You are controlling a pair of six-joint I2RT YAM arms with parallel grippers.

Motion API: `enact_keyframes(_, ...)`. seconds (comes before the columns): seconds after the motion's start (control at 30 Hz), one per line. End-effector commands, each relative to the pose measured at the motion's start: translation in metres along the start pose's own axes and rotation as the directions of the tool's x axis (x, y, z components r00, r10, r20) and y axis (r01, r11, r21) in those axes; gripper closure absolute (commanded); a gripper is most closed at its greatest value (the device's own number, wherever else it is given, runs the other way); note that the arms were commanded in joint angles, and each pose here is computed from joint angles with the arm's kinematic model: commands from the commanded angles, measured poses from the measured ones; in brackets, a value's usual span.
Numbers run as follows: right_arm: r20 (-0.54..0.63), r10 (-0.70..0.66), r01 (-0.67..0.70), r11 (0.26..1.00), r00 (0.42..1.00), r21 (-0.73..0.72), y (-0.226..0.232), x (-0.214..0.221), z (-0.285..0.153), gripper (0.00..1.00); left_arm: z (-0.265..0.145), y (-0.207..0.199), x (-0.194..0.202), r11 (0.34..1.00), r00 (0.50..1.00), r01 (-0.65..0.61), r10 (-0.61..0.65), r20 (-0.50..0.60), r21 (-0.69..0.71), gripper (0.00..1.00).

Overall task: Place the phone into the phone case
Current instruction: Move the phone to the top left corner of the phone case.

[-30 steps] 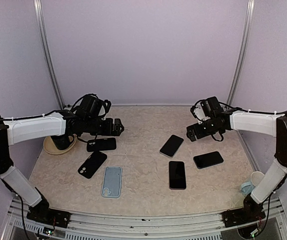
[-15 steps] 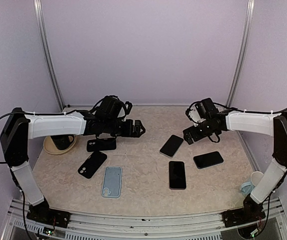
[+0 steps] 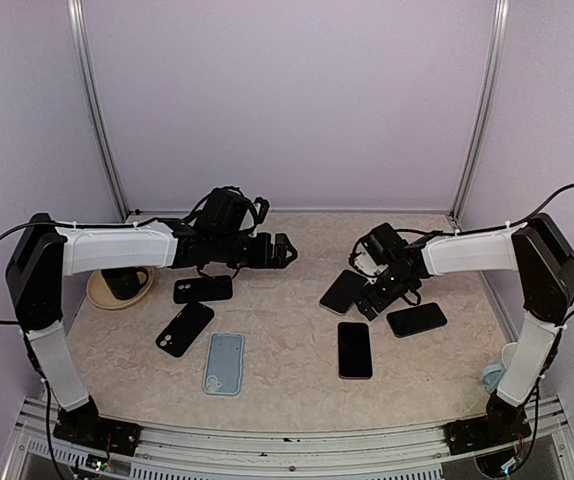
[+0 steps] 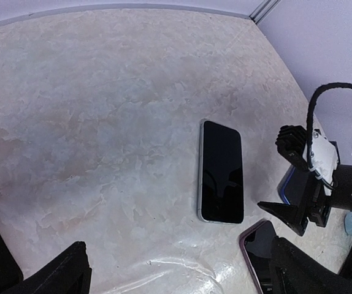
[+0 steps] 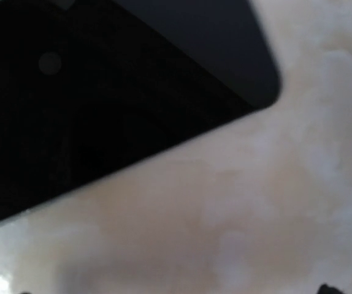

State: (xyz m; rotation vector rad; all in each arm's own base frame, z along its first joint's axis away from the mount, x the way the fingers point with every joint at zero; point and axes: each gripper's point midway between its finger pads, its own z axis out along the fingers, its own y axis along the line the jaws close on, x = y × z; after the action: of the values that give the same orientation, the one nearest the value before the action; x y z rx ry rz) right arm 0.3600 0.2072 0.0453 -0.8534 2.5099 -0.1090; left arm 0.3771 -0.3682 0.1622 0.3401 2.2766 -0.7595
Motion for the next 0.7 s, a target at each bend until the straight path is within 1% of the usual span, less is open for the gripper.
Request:
enact_keyframes(0.0,-0.042,-0.047,0.048,0.999,0.998,0.009,0.010,0.006,0.011,0.00,-0.005,-0.004,-0.010,1.000,0.999,0.002,-0.002,0.040,0.010,0.01)
enact_keyframes(0.3,-0.039,-0.089,0.090,0.996,0.995,0.022,0.026,-0.005,0.020,0.00,-0.012,0.005,-0.014,1.000,0.998,0.021,-0.020,0.062,-0.014,0.01)
enact_keyframes(0.67,-0.017,-0.072,0.073,0.995,0.997,0.073,0.029,-0.030,0.032,0.00,-0.017,0.016,-0.018,0.998,0.995,0.051,-0.048,0.085,-0.027,0.01)
